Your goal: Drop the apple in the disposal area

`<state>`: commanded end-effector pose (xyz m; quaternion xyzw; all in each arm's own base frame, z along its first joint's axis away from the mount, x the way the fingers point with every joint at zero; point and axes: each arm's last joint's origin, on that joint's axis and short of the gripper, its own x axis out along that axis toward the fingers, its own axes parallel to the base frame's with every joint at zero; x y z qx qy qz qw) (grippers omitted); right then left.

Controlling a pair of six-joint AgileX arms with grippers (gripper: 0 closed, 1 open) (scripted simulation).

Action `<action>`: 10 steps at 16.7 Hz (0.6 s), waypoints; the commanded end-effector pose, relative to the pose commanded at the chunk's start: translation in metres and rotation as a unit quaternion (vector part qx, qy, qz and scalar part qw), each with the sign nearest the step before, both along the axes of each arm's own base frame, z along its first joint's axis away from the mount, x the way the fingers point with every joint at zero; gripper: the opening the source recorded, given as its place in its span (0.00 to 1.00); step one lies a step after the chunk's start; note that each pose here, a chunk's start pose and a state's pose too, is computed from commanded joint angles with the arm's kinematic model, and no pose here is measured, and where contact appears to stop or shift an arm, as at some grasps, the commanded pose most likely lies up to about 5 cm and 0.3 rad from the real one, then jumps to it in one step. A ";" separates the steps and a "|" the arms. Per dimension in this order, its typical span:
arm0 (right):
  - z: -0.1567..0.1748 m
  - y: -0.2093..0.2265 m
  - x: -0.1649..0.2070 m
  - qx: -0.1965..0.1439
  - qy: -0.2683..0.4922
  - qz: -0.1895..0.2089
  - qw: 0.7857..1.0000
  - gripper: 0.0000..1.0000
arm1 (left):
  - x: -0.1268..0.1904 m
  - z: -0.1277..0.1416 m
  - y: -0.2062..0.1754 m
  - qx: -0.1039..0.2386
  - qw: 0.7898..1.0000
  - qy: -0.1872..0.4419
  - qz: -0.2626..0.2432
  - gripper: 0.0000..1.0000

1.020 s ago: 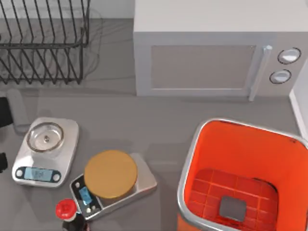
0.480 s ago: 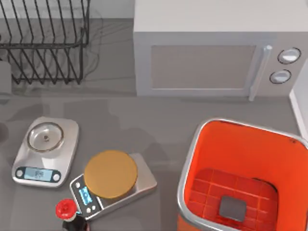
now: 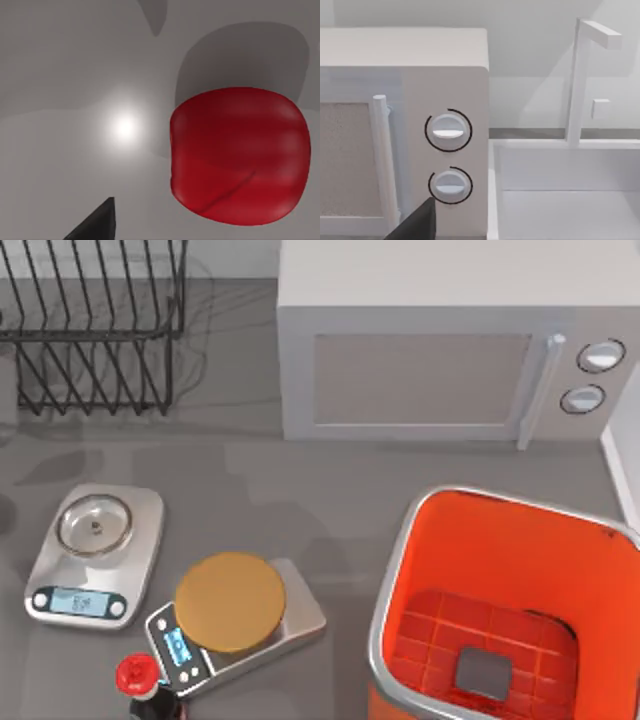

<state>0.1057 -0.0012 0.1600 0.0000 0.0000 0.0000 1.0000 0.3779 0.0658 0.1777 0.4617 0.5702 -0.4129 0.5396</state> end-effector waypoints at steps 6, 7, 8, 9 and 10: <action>0.000 0.000 0.000 0.000 0.000 0.000 1.000 1.00 | 0.002 -0.053 0.006 0.001 1.000 -0.003 0.002 1.00; 0.000 0.000 0.000 0.000 0.000 0.000 1.000 1.00 | 0.002 -0.061 0.007 0.001 1.000 -0.001 0.002 1.00; 0.000 0.000 0.000 0.000 0.000 0.000 1.000 1.00 | 0.001 -0.067 0.007 0.000 1.000 0.000 0.002 1.00; 0.000 0.000 0.000 0.000 0.000 0.000 1.000 1.00 | 0.001 -0.069 0.007 0.000 1.000 0.001 0.002 1.00; 0.000 0.000 0.000 0.000 0.000 0.000 1.000 1.00 | 0.001 -0.069 0.007 0.000 1.000 0.001 0.002 1.00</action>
